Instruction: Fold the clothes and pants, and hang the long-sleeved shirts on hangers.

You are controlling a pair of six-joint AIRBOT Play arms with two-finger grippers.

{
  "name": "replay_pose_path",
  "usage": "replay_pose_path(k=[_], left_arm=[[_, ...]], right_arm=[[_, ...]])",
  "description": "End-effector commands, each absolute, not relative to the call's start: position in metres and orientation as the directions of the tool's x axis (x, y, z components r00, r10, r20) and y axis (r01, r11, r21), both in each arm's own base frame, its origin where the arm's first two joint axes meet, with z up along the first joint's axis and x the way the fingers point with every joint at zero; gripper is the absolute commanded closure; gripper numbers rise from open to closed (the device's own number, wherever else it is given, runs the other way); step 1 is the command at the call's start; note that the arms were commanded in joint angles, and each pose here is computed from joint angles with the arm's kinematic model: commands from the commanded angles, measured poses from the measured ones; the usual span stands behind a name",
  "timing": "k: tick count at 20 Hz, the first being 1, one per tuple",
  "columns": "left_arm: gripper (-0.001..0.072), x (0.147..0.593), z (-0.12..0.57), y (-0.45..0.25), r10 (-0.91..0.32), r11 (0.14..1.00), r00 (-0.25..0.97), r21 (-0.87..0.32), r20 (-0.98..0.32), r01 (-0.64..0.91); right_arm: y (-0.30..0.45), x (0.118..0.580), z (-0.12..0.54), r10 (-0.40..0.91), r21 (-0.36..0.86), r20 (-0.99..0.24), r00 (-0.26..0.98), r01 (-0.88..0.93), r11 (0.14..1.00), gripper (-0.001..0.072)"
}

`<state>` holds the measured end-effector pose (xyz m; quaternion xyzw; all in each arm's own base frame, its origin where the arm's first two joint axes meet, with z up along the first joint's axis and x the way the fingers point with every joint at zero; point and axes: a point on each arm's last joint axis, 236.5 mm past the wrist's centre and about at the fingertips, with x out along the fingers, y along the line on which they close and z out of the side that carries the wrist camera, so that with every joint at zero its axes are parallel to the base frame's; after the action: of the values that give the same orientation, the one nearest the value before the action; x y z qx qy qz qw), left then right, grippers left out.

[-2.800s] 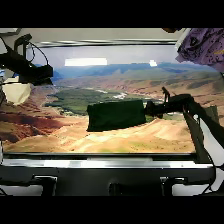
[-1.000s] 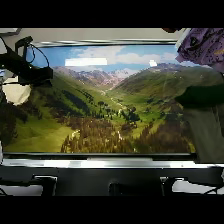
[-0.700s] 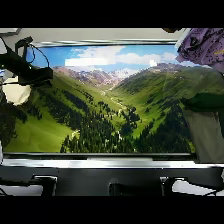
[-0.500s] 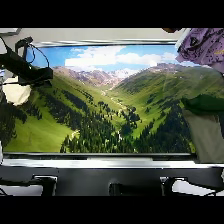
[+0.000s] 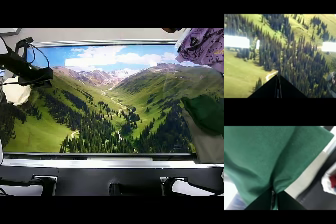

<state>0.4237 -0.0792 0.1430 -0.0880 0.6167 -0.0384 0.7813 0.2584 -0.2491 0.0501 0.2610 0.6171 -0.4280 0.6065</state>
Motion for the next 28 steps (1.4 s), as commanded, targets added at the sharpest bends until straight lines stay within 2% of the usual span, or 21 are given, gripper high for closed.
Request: replay_pose_path(k=[1, 12, 17, 24, 28], left_arm=[[0.0683, 0.424, 0.142, -0.080, -0.168, 0.982, 0.236, -0.184, -0.957, -0.048], [0.0683, 0.424, 0.142, -0.080, -0.168, 0.982, 0.237, -0.185, -0.957, -0.048], [0.0683, 0.424, 0.142, -0.080, -0.168, 0.982, 0.237, -0.185, -0.957, -0.048], [0.0683, 0.424, 0.142, -0.080, -0.168, 0.982, 0.236, -0.184, -0.957, -0.047], [0.0683, 0.424, 0.142, -0.080, -0.168, 0.982, 0.236, -0.184, -0.957, -0.045]], right_arm=[[-0.242, 0.221, 0.030, -0.174, -0.326, -0.945, -0.276, 0.805, 0.496, 0.0681], [-0.219, 0.186, 0.039, -0.077, -0.394, -0.903, -0.423, 0.742, 0.542, 0.0680], [-0.220, 0.182, 0.047, -0.099, -0.399, -0.905, -0.413, 0.745, 0.535, 0.0680], [-0.219, 0.141, 0.023, -0.146, -0.507, -0.845, -0.515, 0.681, 0.529, 0.0680], [-0.222, 0.137, 0.010, -0.166, -0.519, -0.839, -0.518, 0.670, 0.531, 0.0679]])
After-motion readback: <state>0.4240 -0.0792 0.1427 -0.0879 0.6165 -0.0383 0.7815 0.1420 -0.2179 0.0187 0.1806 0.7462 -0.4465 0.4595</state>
